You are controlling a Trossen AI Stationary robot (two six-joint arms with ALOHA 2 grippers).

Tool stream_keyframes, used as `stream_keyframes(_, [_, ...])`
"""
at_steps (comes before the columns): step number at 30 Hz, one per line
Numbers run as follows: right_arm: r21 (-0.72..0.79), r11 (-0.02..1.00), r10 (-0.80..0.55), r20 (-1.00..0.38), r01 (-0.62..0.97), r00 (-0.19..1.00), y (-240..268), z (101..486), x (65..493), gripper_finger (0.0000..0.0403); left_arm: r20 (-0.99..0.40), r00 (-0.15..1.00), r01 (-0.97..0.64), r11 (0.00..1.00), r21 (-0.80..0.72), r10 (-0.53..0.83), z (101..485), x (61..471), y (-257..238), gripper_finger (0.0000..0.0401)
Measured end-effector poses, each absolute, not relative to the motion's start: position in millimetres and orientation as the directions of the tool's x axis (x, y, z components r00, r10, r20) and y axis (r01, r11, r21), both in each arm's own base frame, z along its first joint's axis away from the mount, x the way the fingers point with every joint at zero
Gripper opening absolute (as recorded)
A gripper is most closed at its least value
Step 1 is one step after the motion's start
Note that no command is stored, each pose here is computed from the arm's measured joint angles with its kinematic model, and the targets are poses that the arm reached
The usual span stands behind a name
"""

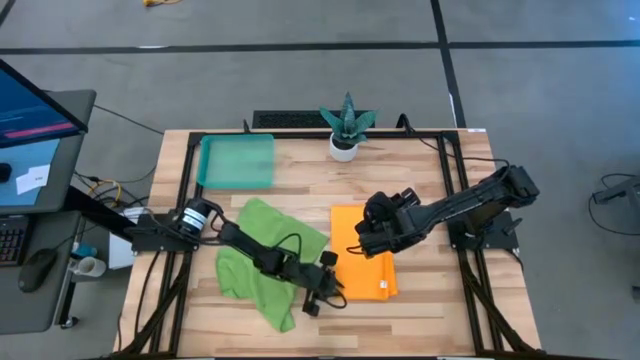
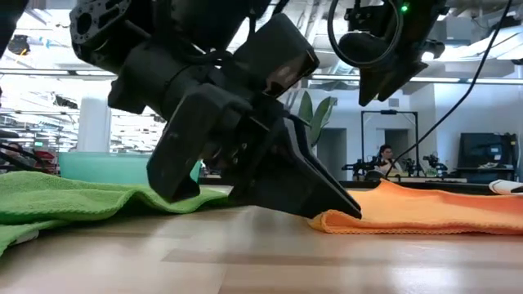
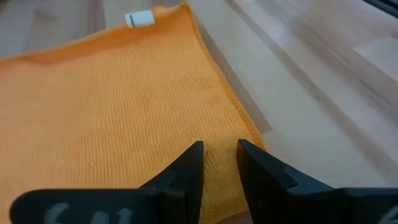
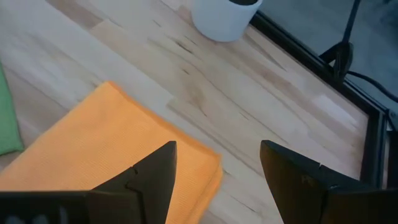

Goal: Roll microfiber towels into tight, uniform cylinder then place into a basket
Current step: Fold the yellow microfiber cloth

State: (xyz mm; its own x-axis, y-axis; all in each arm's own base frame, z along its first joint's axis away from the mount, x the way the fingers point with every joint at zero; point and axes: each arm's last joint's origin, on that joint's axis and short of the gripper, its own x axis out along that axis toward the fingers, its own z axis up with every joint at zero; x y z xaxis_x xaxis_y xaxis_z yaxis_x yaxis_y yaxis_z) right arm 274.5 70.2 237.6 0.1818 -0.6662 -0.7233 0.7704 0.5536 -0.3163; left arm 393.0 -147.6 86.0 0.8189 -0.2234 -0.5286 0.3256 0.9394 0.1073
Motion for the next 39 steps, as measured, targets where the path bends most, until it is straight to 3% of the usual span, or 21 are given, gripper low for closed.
stream_keyframes(7, [-0.336, 0.554, -0.668, -0.725, 0.762, 0.167, 70.3, 237.7, 272.4, 0.0255, -0.565, 0.810, 0.305, 0.937, 0.172, -0.160, 99.3, 388.3, -145.3, 0.0091])
stream_keyframes(15, [-0.375, 0.575, -0.633, -0.767, 0.728, 0.105, 73.9, 223.1, 261.5, 0.0255, -0.558, 0.811, 0.113, 0.890, 0.443, 0.175, 157.4, 360.7, -145.2, 0.0091])
stream_keyframes(23, [-0.370, 0.584, -0.573, -0.818, 0.723, 0.043, 70.6, 208.1, 255.9, 0.0255, -0.508, 0.768, -0.067, 0.837, 0.543, 0.391, 182.0, 313.7, -128.0, 0.0091])
stream_keyframes(33, [-0.196, 0.723, -0.409, -0.894, 0.663, 0.182, 56.2, 191.5, 279.6, 0.0255, -0.512, 0.766, -0.157, 0.885, 0.438, 0.389, 190.3, 292.9, -100.9, 0.0091])
stream_keyframes(39, [-0.159, 0.710, -0.399, -0.893, 0.686, 0.205, 42.7, 189.0, 285.9, 0.0255, -0.507, 0.786, -0.125, 0.894, 0.431, 0.354, 195.5, 303.5, -85.9, 0.0091])
